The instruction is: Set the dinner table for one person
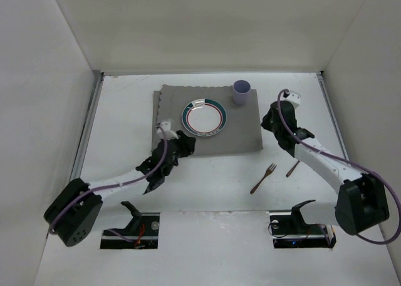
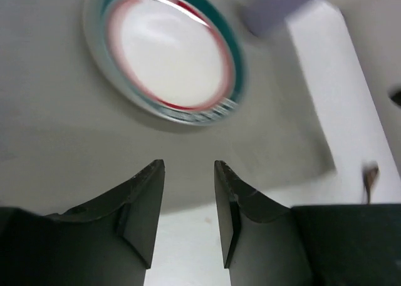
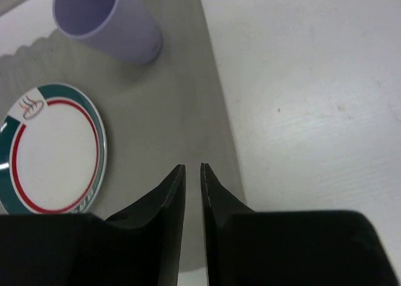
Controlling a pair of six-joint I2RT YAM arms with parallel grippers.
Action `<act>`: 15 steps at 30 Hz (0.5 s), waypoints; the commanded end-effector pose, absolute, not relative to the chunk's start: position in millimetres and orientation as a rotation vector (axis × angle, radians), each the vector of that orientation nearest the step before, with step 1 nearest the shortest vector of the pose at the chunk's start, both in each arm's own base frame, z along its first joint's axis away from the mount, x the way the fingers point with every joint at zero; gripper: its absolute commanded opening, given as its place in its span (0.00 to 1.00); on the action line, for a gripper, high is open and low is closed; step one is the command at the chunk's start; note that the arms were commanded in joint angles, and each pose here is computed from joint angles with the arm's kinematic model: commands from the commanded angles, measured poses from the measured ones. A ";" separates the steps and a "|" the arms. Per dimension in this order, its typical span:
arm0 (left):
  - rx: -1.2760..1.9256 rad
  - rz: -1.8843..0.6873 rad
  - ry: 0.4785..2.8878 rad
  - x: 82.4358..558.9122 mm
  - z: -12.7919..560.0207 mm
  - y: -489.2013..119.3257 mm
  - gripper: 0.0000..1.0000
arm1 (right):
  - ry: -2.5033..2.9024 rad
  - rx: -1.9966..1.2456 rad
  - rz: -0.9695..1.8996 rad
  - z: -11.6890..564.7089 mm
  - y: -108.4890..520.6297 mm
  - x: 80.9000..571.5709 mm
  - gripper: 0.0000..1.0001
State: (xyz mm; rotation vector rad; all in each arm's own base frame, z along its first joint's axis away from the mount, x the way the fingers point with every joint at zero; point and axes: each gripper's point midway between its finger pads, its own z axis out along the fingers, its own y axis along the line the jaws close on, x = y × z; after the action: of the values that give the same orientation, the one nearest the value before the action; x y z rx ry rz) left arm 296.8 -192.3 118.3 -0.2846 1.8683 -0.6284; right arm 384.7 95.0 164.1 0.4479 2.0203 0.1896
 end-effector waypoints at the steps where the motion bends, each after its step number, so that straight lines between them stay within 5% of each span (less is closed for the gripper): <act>1: 0.171 -0.723 1.780 279.7 158.9 -281.7 0.34 | 1.830 0.523 0.274 210.9 92.5 380.4 0.25; 7: 0.632 -0.787 1.759 209.9 144.5 -392.5 0.43 | 1.764 0.524 0.339 227.2 88.8 352.2 0.43; 15: 0.836 -0.769 1.764 179.0 126.4 -463.9 0.48 | 1.711 0.533 0.425 229.3 83.8 331.2 0.46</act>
State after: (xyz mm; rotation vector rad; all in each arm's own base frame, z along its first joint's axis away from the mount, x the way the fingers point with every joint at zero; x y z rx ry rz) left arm 180.1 -441.5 106.2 0.7846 1.8356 -0.7730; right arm 330.0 81.8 218.1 0.5191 1.7675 0.3628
